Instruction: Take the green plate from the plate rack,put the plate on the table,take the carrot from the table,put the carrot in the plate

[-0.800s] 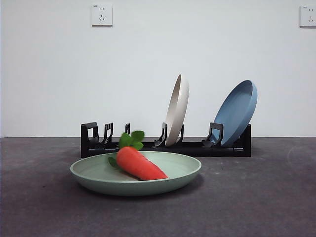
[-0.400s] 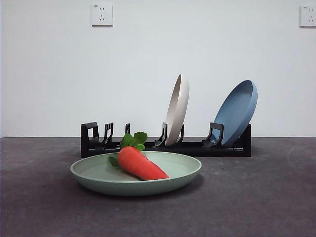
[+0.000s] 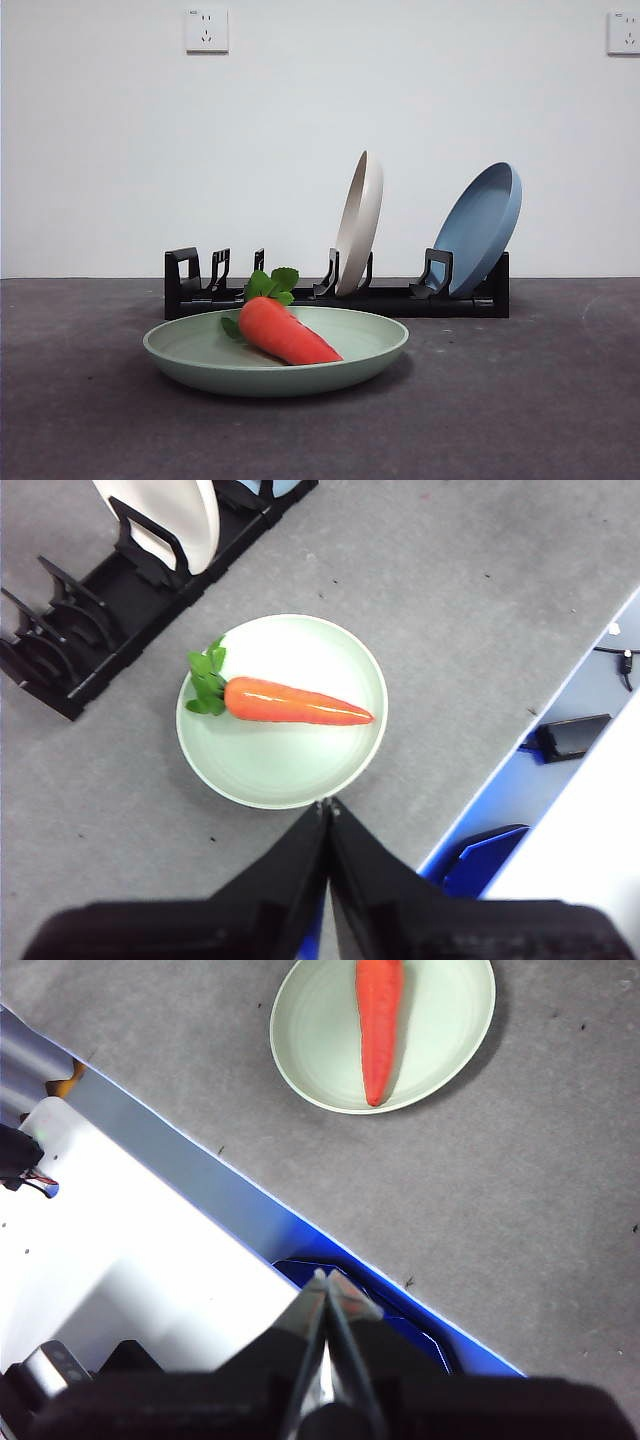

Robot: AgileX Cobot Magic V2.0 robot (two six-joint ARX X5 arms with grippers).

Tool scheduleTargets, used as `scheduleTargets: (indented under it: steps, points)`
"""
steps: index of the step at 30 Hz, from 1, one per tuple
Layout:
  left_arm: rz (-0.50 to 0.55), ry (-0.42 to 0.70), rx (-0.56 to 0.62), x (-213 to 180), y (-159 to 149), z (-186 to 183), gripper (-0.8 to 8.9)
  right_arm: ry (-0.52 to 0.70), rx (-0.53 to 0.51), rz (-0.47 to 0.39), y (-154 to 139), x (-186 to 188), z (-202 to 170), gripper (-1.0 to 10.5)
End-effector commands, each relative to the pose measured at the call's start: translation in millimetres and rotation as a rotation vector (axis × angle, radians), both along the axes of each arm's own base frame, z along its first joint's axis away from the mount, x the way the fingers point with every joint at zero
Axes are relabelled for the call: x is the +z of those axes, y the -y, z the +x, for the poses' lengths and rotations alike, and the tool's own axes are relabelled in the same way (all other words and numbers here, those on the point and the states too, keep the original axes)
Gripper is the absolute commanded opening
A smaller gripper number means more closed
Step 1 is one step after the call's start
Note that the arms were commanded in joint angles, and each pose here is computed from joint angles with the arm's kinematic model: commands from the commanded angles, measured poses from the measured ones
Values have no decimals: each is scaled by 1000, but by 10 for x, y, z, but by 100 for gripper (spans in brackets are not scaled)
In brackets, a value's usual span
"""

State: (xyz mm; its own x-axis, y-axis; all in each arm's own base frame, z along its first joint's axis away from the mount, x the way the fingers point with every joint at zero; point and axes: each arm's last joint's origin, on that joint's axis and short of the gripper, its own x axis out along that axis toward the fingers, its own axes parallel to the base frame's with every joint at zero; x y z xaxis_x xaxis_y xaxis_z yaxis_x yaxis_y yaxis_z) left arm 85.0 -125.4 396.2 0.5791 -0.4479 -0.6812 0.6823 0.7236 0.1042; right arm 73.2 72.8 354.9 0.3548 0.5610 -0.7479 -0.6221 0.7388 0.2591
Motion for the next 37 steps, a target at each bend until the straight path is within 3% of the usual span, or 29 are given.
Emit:
scheduleTargets:
  steps: [1, 5, 9, 14, 24, 37]
  points:
    - [-9, 141, 24, 76, -95, 55, -4, 6, 4, 2, 0, 3, -2, 2]
    - [-202, 429, 65, 194, -267, 229, -3, 6, 4, 2, 0, 3, -2, 2]
    - [-427, 659, 92, 55, -527, 321, -4, 6, 4, 2, 0, 3, -1, 2]
    - [-458, 844, 239, -480, -840, 300, -3, 6, 4, 2, 0, 3, -1, 2]
    - [-359, 801, 445, -1509, -1106, 172, -3, 6, 4, 2, 0, 3, -1, 2]
    - [-332, 654, 578, -2307, -1208, 169, -3, 6, 4, 1, 0, 2, -2, 2]
